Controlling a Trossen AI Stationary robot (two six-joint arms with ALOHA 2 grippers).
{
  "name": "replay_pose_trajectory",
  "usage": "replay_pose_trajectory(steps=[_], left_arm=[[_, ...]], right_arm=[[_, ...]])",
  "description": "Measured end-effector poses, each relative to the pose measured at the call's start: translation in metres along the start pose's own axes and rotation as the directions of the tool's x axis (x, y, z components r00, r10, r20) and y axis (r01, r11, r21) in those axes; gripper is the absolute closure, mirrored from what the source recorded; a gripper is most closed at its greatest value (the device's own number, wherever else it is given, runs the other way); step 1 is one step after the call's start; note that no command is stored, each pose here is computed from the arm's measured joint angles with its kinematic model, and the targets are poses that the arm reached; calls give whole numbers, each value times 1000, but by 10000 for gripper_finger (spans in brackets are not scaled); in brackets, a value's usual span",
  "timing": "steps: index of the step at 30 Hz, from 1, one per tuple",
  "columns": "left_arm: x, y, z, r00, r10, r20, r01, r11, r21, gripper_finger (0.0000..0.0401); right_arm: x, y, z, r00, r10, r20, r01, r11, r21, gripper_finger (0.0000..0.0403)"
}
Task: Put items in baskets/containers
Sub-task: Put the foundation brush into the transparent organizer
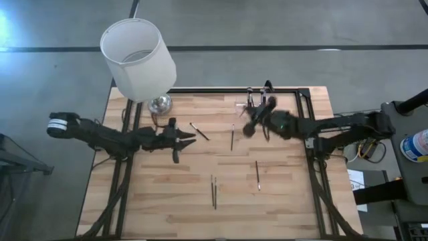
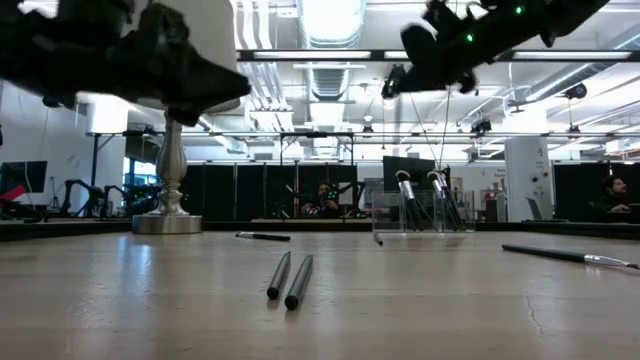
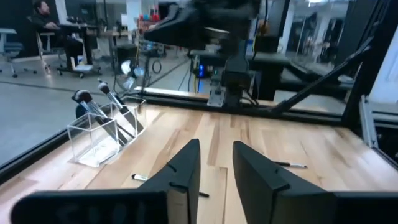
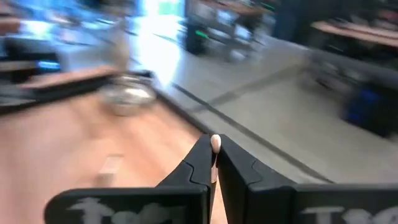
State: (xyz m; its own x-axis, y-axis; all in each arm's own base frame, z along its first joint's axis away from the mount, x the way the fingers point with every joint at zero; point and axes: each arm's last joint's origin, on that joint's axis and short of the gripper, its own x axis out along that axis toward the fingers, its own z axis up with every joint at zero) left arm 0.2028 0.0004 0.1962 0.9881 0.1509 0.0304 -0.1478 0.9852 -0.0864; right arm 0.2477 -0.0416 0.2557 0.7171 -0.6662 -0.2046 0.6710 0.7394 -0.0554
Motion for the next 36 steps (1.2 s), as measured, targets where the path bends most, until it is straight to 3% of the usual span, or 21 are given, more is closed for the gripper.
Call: replay_pose_trajectory(steps=[7,13,27,36], left_arm=[[-22,5,-13,998,-5,66,7,999,-33,345],[-18,4,-11,999,-6,51,8,1000,-30,355],[-16,4,-11,1000,-9,23,9,1000,-26,356],[-16,4,-12,1000,-9,23,10,1000,-27,356]], right_arm=[[4,-82,3,949,-290,-125,300,951,71,394],[17,-118,-6,925,-334,-183,357,928,110,394],[40,-121,-55,877,-319,-358,394,906,156,392],[42,-120,-48,871,-313,-379,399,901,172,330]])
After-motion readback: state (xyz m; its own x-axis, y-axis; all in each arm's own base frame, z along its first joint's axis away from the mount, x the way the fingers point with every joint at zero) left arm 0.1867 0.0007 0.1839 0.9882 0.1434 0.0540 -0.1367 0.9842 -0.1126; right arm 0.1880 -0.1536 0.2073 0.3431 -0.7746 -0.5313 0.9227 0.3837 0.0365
